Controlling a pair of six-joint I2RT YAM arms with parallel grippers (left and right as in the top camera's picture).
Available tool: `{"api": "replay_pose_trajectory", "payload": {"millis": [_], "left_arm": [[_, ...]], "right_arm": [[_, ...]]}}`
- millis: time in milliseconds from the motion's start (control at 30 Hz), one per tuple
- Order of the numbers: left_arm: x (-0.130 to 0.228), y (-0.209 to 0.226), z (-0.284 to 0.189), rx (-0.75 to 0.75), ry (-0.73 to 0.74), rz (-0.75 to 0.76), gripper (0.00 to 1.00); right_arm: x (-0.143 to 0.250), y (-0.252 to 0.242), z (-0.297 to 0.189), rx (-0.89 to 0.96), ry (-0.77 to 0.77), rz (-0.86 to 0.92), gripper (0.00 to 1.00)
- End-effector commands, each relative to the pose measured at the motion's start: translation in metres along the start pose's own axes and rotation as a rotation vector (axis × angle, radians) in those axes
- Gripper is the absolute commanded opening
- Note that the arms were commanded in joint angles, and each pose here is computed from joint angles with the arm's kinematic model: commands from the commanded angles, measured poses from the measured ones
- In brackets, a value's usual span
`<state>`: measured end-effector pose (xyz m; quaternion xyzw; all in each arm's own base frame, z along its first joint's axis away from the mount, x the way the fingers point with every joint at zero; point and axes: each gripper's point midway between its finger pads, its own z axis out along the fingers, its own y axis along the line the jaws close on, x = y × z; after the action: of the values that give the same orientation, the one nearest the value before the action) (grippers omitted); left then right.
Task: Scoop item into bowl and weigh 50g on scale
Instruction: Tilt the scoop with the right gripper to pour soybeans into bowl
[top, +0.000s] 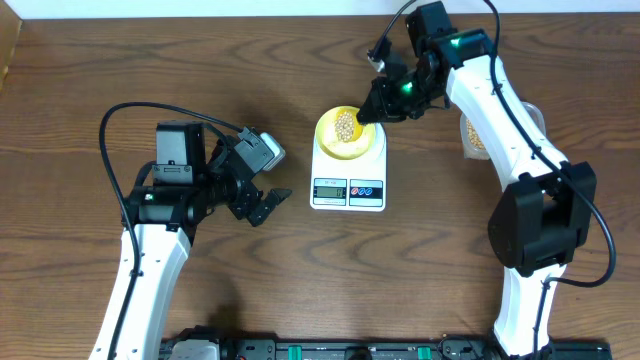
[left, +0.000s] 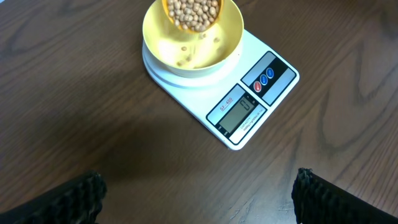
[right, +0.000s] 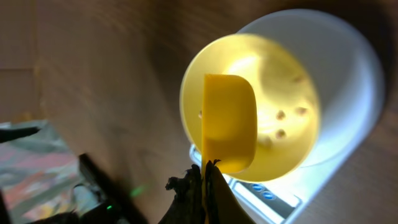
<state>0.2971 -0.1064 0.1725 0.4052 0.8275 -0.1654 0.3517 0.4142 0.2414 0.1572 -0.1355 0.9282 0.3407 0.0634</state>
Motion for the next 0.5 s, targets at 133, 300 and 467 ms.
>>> {"api": "replay_pose_trajectory", "payload": {"millis": [133, 300, 467], "left_arm": [[-0.006, 0.001, -0.002, -0.001, -0.013, -0.004, 0.97], [-0.006, 0.001, -0.002, -0.001, -0.012, -0.004, 0.98], [-0.006, 0.001, -0.002, -0.001, -0.012, -0.004, 0.98]], "right_arm": [[-0.018, 0.007, -0.013, 0.150, -0.072, -0.109, 0.01], [-0.013, 0.012, -0.009, 0.161, -0.055, -0.135, 0.01], [-0.011, 0.014, -0.007, 0.163, -0.041, -0.194, 0.01]]}}
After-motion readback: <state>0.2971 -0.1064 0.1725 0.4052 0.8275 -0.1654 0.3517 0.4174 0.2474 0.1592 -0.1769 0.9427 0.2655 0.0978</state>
